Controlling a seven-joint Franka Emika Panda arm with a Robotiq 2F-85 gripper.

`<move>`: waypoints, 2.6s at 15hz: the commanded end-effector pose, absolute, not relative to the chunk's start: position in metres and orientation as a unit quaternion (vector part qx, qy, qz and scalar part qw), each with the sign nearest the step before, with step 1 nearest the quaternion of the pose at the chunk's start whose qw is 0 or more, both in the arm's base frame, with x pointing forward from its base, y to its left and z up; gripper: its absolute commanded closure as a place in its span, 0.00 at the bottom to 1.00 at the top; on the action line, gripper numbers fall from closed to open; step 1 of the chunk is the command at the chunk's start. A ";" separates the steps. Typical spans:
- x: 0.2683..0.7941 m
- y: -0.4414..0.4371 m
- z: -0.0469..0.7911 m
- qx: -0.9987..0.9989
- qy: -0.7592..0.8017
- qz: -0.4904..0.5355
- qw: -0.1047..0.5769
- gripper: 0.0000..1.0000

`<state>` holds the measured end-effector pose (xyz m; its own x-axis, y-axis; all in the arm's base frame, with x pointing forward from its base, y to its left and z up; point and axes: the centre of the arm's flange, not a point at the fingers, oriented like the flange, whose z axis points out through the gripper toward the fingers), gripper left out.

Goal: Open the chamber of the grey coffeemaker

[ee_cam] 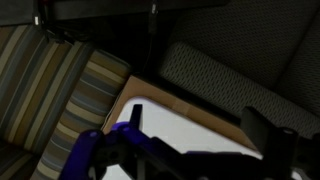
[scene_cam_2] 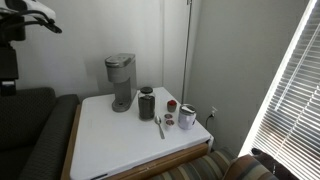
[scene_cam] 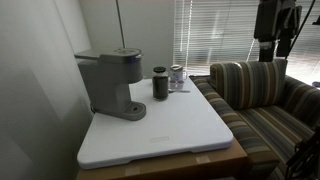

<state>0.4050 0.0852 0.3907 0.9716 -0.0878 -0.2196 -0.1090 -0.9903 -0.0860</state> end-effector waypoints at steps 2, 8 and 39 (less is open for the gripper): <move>0.460 0.078 0.378 -0.991 0.002 0.042 0.128 0.00; 0.529 0.066 0.359 -0.963 0.006 -0.052 0.265 0.00; 0.669 0.107 0.328 -0.975 -0.075 -0.135 0.158 0.00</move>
